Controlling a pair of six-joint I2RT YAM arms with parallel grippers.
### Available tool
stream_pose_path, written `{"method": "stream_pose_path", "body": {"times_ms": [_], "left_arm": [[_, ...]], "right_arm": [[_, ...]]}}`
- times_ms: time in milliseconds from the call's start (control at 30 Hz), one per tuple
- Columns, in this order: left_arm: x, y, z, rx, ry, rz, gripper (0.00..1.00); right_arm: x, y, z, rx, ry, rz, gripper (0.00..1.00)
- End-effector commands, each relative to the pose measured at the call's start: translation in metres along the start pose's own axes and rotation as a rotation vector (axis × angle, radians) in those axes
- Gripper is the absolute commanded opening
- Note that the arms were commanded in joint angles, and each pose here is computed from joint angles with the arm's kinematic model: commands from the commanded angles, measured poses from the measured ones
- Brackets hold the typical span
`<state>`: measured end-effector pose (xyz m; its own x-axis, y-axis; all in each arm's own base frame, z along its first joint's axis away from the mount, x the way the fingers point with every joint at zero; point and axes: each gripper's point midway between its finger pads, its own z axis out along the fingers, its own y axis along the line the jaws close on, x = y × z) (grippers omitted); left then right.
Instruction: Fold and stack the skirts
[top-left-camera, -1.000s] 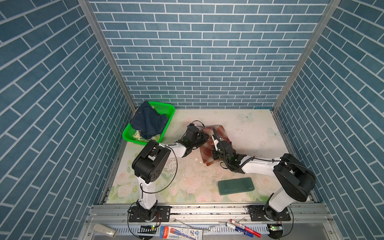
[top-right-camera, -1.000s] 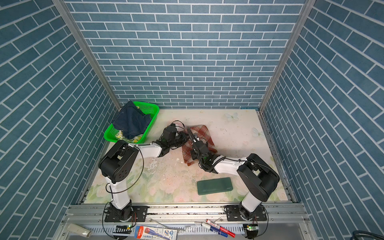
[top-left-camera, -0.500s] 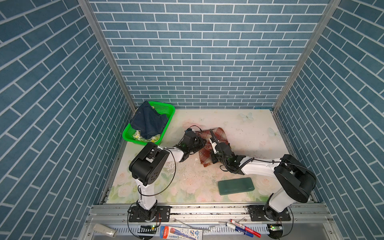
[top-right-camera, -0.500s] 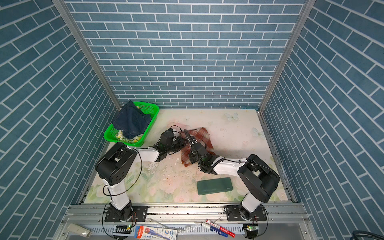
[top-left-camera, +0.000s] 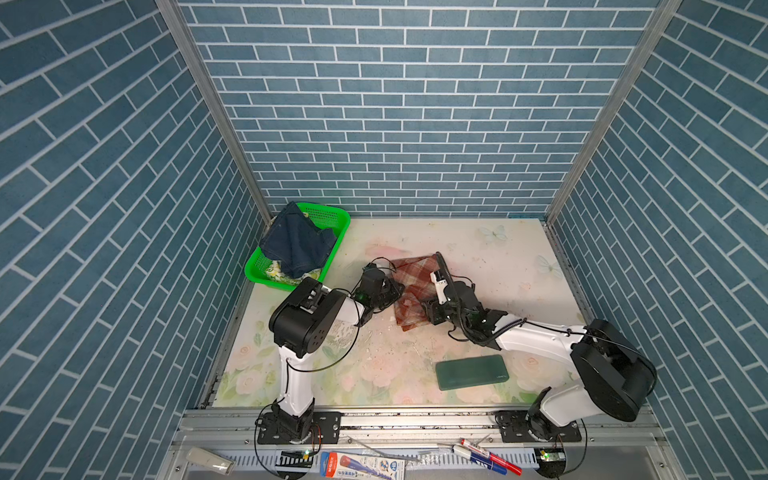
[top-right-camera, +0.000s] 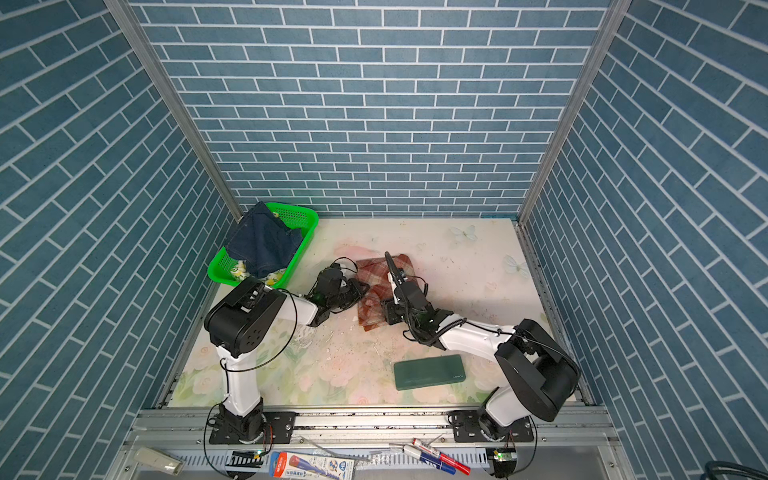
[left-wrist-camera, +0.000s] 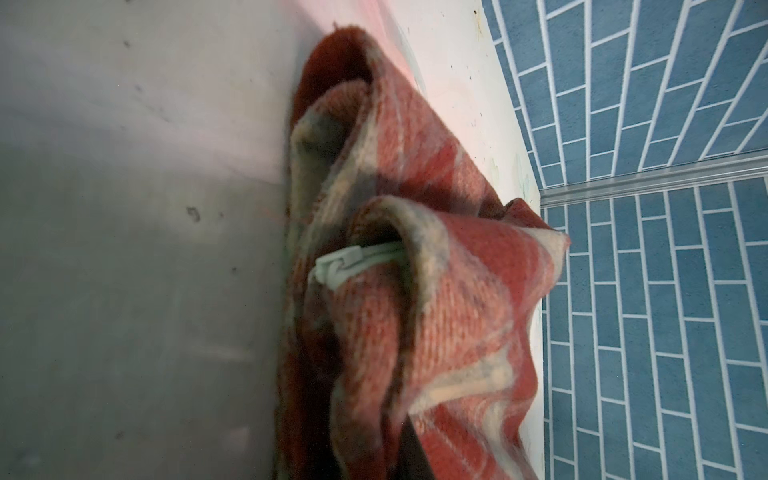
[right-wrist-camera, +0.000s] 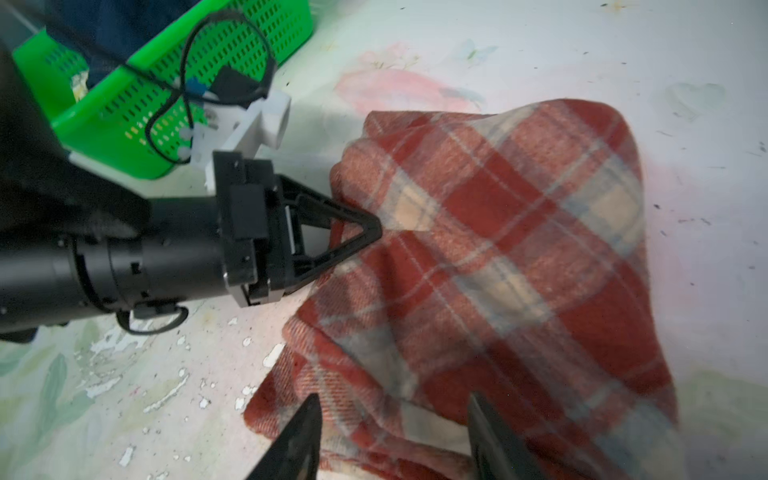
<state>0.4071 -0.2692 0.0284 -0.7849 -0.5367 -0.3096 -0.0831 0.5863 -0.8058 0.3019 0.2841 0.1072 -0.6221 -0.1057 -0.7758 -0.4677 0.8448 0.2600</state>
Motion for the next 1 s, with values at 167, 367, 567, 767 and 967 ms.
{"method": "stream_pose_path", "body": {"times_ms": [167, 367, 567, 767, 967], "left_arm": [[0.010, 0.043, 0.003, -0.118, 0.035, 0.022, 0.00], [0.010, 0.041, 0.000, -0.112, 0.036, 0.050, 0.00], [0.011, 0.041, 0.002, -0.109, 0.039, 0.052, 0.00], [0.010, 0.039, 0.000, -0.112, 0.040, 0.070, 0.01], [-0.006, 0.003, -0.011, -0.032, -0.002, 0.096, 0.39]], "right_arm": [[-0.005, -0.030, 0.003, 0.044, 0.116, 0.188, 0.43], [0.021, -0.047, 0.013, 0.105, 0.193, 0.213, 0.39], [0.082, -0.064, 0.025, 0.136, 0.273, 0.249, 0.35], [0.085, -0.068, 0.004, 0.146, 0.234, 0.265, 0.35], [0.014, -0.051, -0.030, 0.076, 0.063, 0.265, 0.38]]}}
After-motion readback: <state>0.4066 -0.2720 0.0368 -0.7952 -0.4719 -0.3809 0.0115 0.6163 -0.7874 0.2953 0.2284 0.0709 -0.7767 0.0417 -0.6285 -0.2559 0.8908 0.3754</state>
